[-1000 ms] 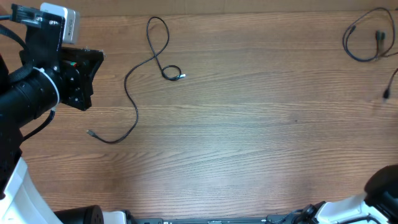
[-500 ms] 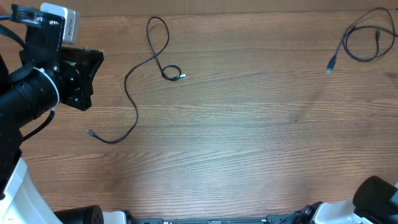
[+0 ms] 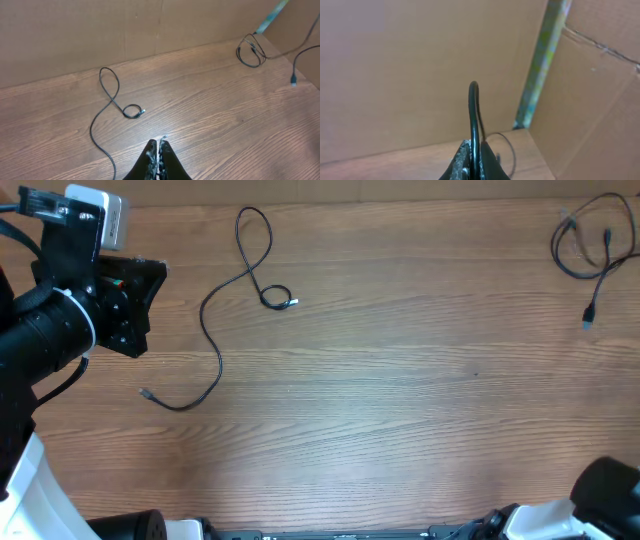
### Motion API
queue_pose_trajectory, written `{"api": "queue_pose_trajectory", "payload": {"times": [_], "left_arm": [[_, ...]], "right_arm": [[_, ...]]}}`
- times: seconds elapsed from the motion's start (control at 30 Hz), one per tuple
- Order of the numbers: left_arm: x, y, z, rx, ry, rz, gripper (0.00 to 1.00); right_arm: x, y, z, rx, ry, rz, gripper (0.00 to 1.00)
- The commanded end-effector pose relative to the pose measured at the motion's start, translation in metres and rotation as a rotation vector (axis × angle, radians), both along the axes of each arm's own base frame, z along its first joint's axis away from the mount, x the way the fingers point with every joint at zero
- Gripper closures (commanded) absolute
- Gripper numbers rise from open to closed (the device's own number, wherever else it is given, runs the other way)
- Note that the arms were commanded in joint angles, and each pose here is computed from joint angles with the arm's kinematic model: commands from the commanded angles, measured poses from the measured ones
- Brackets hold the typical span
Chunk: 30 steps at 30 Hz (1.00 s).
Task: Untangle cables
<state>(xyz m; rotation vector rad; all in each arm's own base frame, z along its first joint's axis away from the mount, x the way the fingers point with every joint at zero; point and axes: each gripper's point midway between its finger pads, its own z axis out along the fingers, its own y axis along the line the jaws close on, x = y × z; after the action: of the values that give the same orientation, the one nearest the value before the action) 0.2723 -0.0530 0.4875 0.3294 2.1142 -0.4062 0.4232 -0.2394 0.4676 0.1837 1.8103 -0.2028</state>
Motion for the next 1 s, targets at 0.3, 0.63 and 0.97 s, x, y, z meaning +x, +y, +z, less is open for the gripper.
{"api": "queue_pose_trajectory", "payload": {"times": [0.3,0.63,0.97], "left_arm": [[0.002,0.002,-0.001,0.001,0.005,0.008,0.96],[0.004,0.002,-0.003,0.0,0.011,0.009,0.96],[0.004,0.001,-0.003,-0.003,0.011,0.006,0.96]], "right_arm": [[0.011,-0.029,-0.026,-0.011,0.055,-0.055,0.96],[0.009,-0.014,-0.039,0.058,0.094,0.008,0.96],[0.005,-0.064,-0.057,0.007,0.131,-0.144,0.96]]}}
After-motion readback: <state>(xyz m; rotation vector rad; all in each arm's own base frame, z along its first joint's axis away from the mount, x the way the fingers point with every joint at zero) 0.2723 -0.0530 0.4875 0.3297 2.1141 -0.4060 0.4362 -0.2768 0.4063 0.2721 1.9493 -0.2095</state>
